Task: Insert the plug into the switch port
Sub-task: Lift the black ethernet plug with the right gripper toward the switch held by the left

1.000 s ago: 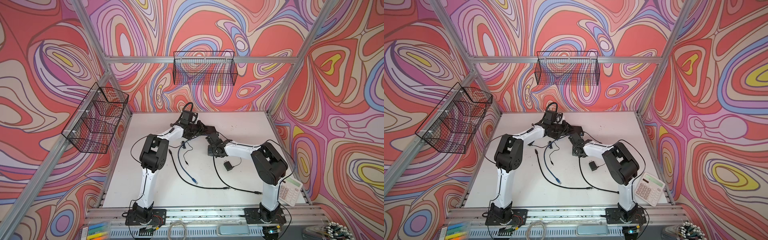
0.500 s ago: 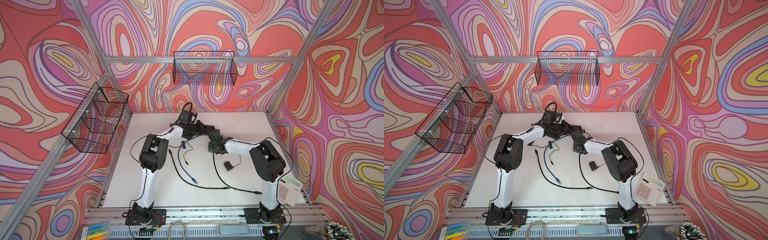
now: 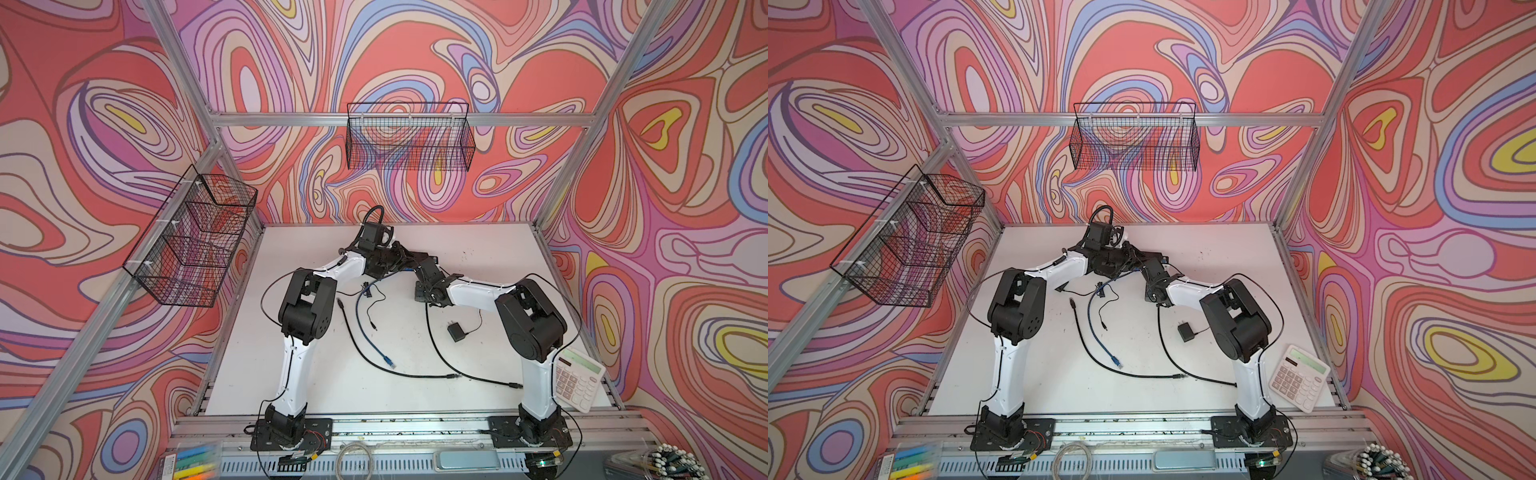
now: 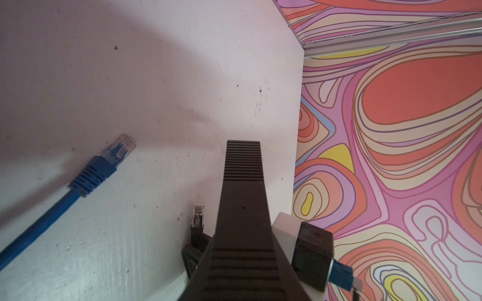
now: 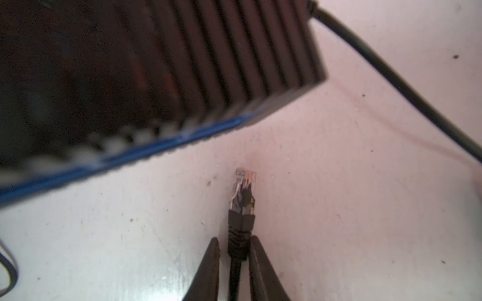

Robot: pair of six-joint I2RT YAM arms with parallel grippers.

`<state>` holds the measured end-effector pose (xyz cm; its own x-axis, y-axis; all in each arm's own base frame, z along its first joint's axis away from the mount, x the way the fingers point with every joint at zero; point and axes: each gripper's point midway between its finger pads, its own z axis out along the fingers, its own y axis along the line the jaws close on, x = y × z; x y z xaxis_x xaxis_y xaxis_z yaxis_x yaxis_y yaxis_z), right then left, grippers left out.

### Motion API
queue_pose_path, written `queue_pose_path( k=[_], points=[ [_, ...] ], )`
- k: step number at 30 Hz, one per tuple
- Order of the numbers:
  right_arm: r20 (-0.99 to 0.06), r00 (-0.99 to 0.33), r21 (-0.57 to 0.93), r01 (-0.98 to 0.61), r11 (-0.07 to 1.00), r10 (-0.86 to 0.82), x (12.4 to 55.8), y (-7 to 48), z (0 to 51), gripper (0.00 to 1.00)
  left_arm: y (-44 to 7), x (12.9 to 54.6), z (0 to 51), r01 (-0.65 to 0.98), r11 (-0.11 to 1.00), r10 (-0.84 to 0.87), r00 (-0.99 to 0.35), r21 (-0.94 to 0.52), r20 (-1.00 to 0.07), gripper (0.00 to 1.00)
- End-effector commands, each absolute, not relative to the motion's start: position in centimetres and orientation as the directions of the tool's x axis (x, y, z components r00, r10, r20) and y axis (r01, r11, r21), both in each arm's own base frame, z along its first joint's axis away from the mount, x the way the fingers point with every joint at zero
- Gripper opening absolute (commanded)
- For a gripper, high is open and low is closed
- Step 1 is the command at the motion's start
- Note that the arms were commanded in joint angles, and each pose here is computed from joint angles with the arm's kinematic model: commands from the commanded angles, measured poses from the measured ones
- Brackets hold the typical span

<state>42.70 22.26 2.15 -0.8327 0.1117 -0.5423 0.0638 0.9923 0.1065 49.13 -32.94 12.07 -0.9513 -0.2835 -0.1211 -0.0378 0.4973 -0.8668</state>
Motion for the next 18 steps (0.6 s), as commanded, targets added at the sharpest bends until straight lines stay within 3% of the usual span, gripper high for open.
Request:
queue_pose_path(
  k=[1, 6, 14, 18],
  points=[
    [-0.431, -0.900, 0.040, 0.063, 0.997, 0.074, 40.2, 21.2, -2.3, 0.17, -33.0, 49.4, 15.2, 0.021, 0.458, -0.285, -0.944, -0.889, -0.169, 0.08],
    [-0.420, -0.906, 0.060, 0.041, 0.997, 0.062, 39.9, 21.5, -2.7, 0.01, -32.8, 49.4, 15.2, 0.018, 0.459, -0.286, -0.944, -0.888, -0.167, 0.08],
    [-0.475, -0.880, 0.259, -0.154, 0.953, -0.012, 39.5, 24.4, -0.3, 0.00, -32.5, 49.0, 15.3, 0.024, 0.460, -0.289, -0.941, -0.887, -0.175, 0.07],
    [-0.516, -0.854, 0.388, -0.301, 0.871, -0.065, 38.4, 26.6, 2.4, 0.00, -32.4, 48.9, 16.0, 0.039, 0.449, -0.296, -0.936, -0.893, -0.190, 0.07]
  ],
)
